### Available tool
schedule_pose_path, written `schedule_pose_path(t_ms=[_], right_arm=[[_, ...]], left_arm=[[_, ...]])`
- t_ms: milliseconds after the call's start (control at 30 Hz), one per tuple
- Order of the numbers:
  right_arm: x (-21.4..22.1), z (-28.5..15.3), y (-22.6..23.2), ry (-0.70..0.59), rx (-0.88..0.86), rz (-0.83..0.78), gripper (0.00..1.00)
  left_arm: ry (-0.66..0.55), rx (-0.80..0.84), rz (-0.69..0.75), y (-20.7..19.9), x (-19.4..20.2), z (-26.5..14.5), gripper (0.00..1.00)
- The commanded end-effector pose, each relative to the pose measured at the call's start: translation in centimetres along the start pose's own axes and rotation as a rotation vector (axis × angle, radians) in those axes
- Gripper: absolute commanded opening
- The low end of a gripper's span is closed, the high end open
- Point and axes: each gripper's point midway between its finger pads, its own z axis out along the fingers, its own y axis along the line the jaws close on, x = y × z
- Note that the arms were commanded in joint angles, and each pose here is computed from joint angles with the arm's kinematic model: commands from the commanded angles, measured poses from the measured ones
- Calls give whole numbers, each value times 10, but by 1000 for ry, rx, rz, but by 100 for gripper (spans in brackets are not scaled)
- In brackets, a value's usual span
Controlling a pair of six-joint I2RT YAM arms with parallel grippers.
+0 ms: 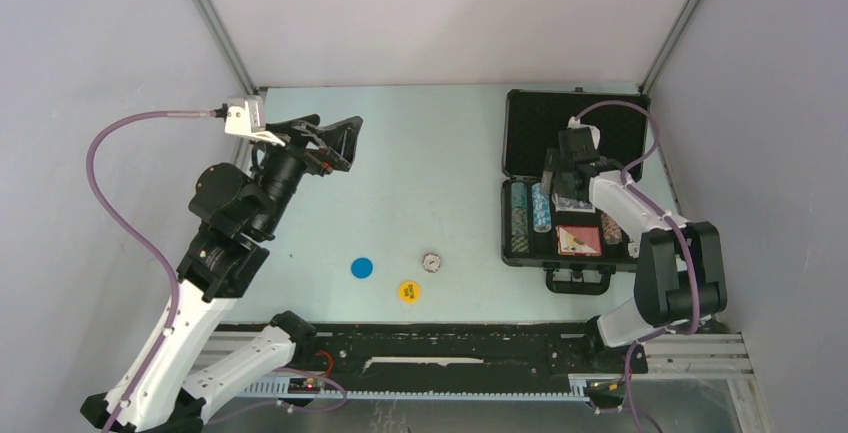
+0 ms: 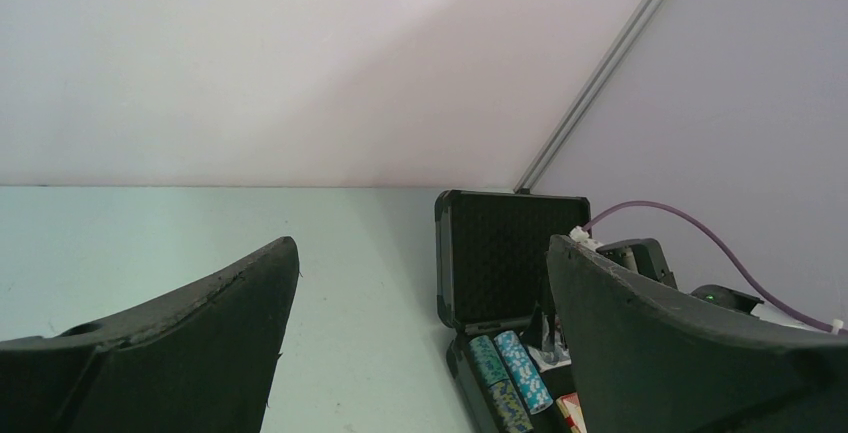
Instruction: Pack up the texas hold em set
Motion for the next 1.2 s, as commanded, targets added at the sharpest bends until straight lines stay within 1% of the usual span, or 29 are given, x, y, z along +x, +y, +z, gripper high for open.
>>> schedule_pose_path(t_ms=[0, 133, 333, 500, 633, 800, 867, 933, 1033, 1167], right_arm=[[-27, -33, 14, -90, -30, -22, 84], [-31, -67, 21, -133, -73, -28, 85], [-32, -105, 20, -180, -146, 32, 86], [-18, -134, 47, -196, -329, 41, 92], [5, -149, 79, -165, -452, -18, 94], [38, -167, 113, -127, -522, -151, 98], [54, -173, 127, -94, -549, -186, 100], [70, -180, 141, -67, -579, -219, 100], [87, -196, 155, -60, -578, -272, 100], [110, -212, 172, -23, -580, -330, 100]], left_arm=[[-6, 29, -14, -5, 1, 0, 100], [-9, 28, -14, -5, 1, -1, 100], [-21, 28, -13, -5, -3, -3, 100], [-20, 11, 9, -1, -2, -2, 100], [-22, -24, 37, 6, -2, 0, 100], [-28, -86, 87, 19, -2, 1, 100], [-19, -127, 121, 28, 2, 5, 100], [7, -173, 160, 35, 7, 8, 100], [100, -190, 218, 33, 17, 4, 100], [223, -177, 145, 36, 46, -26, 100]])
